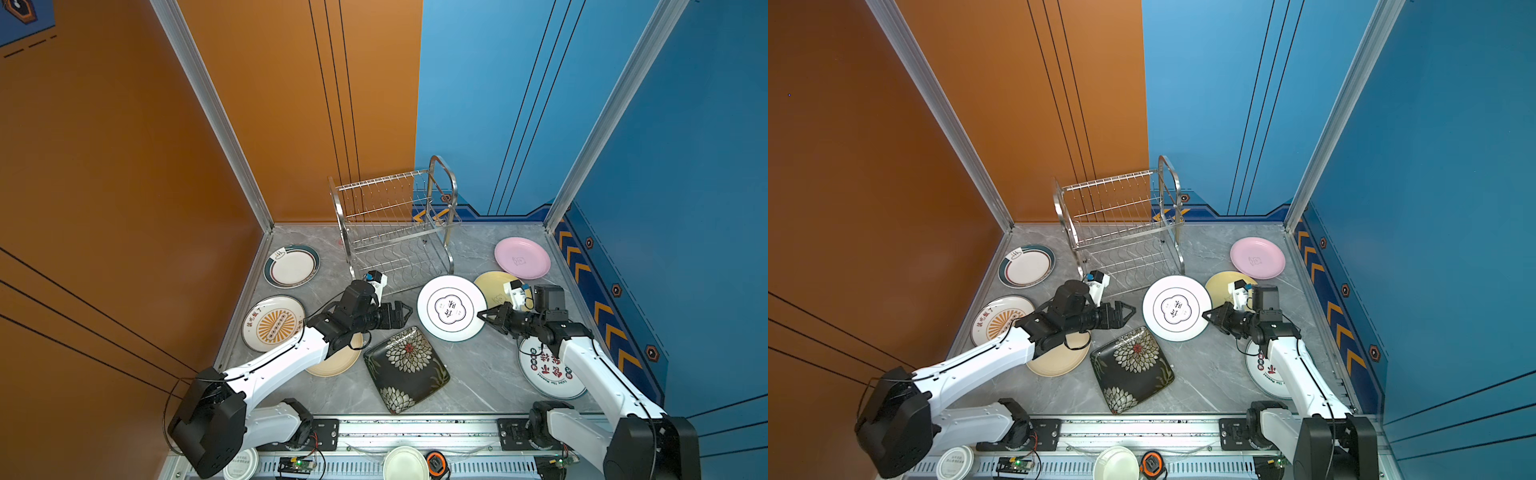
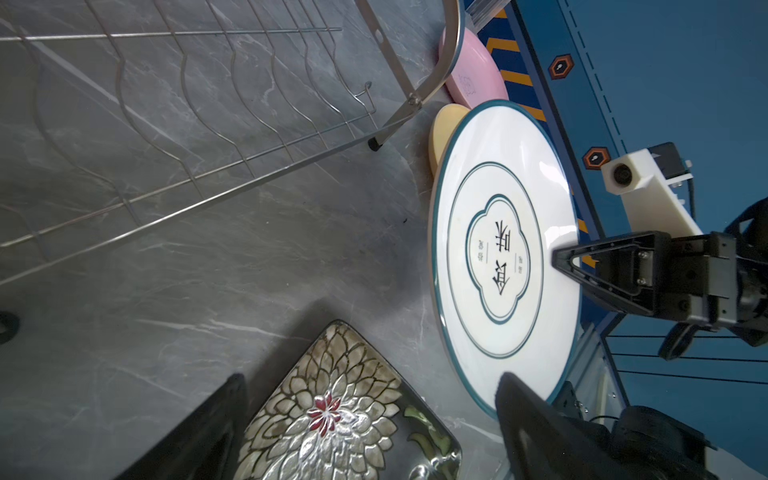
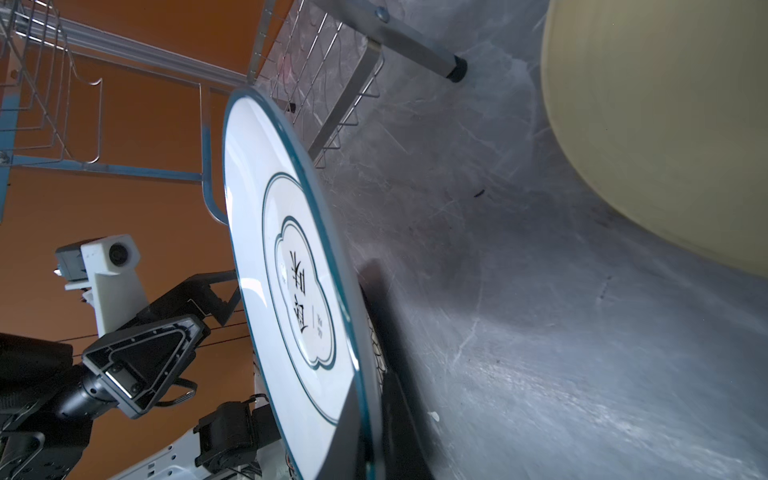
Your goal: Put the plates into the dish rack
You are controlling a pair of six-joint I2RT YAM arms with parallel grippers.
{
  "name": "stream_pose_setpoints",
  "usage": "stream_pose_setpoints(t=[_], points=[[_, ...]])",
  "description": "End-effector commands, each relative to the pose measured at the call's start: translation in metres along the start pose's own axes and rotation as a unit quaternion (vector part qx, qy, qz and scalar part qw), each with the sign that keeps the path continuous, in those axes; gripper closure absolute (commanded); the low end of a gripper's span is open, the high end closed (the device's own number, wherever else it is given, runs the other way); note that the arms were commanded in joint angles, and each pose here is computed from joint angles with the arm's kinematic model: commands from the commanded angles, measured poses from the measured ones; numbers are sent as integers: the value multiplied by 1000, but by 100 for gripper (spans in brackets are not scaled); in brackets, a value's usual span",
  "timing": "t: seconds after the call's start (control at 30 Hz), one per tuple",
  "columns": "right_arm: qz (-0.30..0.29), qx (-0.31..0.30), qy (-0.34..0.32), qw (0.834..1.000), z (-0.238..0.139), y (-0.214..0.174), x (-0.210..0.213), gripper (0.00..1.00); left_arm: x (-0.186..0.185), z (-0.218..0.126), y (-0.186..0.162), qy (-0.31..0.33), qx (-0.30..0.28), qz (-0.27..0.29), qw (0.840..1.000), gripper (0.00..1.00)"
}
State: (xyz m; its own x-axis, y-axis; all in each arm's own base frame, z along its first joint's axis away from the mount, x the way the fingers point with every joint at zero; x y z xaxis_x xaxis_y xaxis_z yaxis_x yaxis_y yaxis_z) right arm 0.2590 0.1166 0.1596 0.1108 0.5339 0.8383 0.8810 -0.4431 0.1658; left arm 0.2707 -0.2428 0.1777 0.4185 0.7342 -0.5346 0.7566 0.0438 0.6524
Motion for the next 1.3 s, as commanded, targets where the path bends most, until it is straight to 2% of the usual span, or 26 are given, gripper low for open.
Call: stream_pose_setpoints(t=[0.0, 0.13, 0.27, 0.4, 0.63, 0.77, 0.87, 1.1, 1.27], points=[[-26, 26, 35, 999, -3, -6, 34, 100, -26, -2, 19, -78, -10, -10, 997, 7], [-51, 44, 51, 996, 5, -7, 55, 100, -36, -1, 30, -116, -16, -19, 993, 9], [-72, 60, 72, 993, 13, -9, 73, 100, -40, 3, 32, -127, -7, -22, 992, 13], [-88, 82, 80, 990, 20, -13, 82, 100, -41, 5, 37, -131, -13, -27, 991, 30], [-108, 96, 91, 985, 25, -11, 91, 100, -39, 5, 41, -136, -20, -44, 990, 70], [-117, 102, 105, 982, 25, -10, 98, 100, -39, 5, 43, -142, -23, -52, 988, 88], [-122, 107, 123, 979, 25, -10, 104, 94, -42, 4, 44, -151, -24, -55, 987, 100], [-138, 127, 180, 966, 28, -14, 124, 72, -53, 2, 45, -185, -19, -63, 981, 100], [-141, 136, 203, 959, 33, -18, 132, 69, -60, 0, 45, -201, -13, -61, 978, 100]])
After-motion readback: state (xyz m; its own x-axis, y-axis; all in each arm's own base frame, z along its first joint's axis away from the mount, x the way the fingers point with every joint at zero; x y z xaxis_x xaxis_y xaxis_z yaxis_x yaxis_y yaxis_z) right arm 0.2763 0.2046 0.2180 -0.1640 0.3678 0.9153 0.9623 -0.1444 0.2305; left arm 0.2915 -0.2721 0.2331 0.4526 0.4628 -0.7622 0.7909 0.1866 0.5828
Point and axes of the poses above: each gripper's point midway between its finger pads, its own z axis out along the fingers, its own x axis along the line the jaws close on, y = z × x, the point moved 2 cm from there along -z, back along the fingers, and after that the axes turned 8 degrees about z, right-handed, at the moved point
